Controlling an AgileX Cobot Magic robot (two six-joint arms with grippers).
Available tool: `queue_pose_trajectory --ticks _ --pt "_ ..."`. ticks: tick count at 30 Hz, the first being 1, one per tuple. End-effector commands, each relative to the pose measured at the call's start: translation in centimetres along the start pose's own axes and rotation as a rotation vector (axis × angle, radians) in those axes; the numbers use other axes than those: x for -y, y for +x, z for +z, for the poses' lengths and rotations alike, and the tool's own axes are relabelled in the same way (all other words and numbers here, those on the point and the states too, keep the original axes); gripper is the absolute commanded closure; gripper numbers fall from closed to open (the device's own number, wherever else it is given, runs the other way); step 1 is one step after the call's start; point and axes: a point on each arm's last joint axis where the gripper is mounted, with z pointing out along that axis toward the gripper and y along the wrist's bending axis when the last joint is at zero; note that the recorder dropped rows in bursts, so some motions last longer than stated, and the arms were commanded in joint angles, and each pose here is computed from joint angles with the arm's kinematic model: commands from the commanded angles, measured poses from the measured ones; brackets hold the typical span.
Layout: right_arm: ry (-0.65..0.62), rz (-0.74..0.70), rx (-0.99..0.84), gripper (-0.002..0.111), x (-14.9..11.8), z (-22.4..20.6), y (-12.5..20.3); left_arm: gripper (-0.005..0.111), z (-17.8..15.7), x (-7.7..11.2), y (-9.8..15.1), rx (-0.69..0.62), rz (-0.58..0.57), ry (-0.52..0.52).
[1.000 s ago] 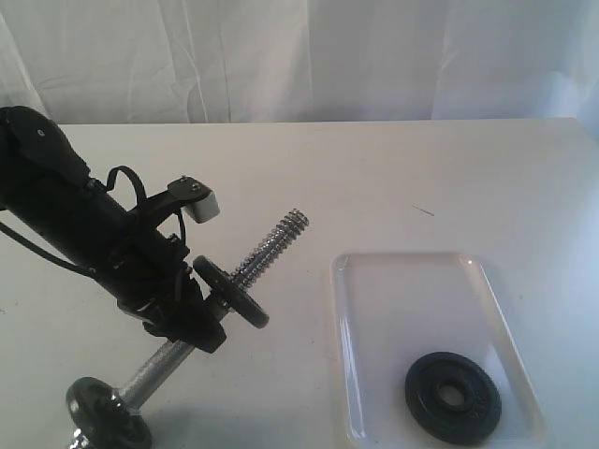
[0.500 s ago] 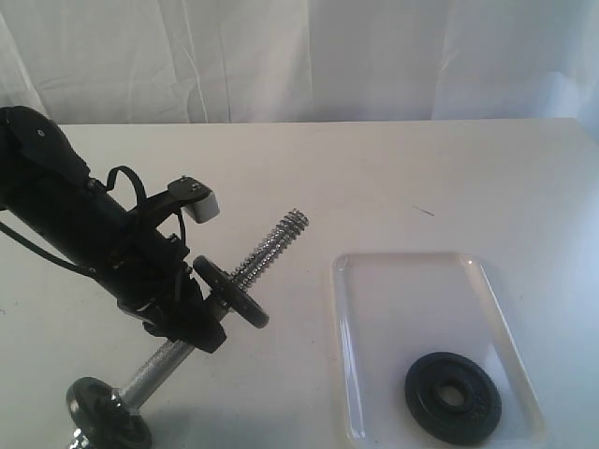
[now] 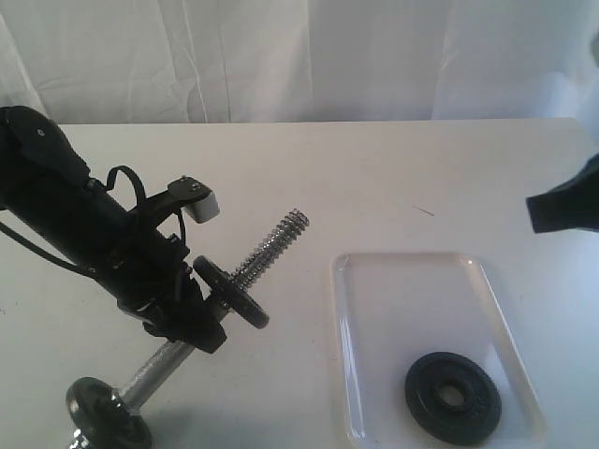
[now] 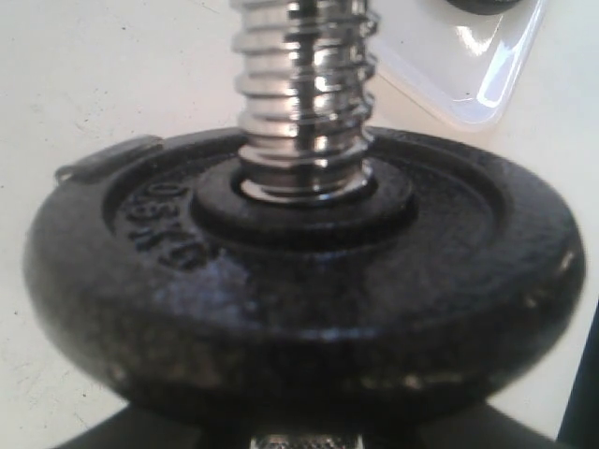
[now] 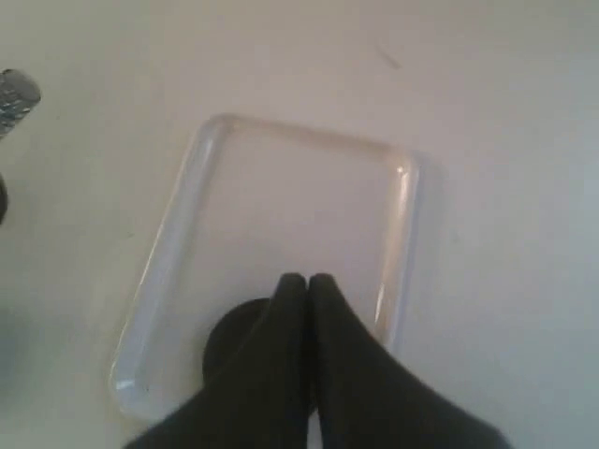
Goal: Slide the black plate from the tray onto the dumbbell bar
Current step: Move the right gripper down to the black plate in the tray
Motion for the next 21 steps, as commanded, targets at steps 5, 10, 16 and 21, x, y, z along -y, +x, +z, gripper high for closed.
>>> queue_pose_trajectory --ticks 5,10,16,21 --pt "-0.099 -0.121 -0.026 0.108 -2.5 2.9 -3.7 0.107 -1.8 2.1 -1.4 0.104 -0.022 0.105" --pt "-0.109 -0.216 -0.194 0.108 -4.0 7.4 -3.1 0.107 -1.8 2.1 -1.4 0.103 -0.022 0.107" --pt "-0.068 -0.232 -0.381 0.097 -5.2 11.1 -1.4 0.107 -1.8 2.1 -1.4 0.103 -0.022 0.107" --pt "-0.047 -0.258 -0.504 0.048 -5.0 13.6 0.7 0.107 -1.8 2.1 -1.4 0.103 -0.022 0.107"
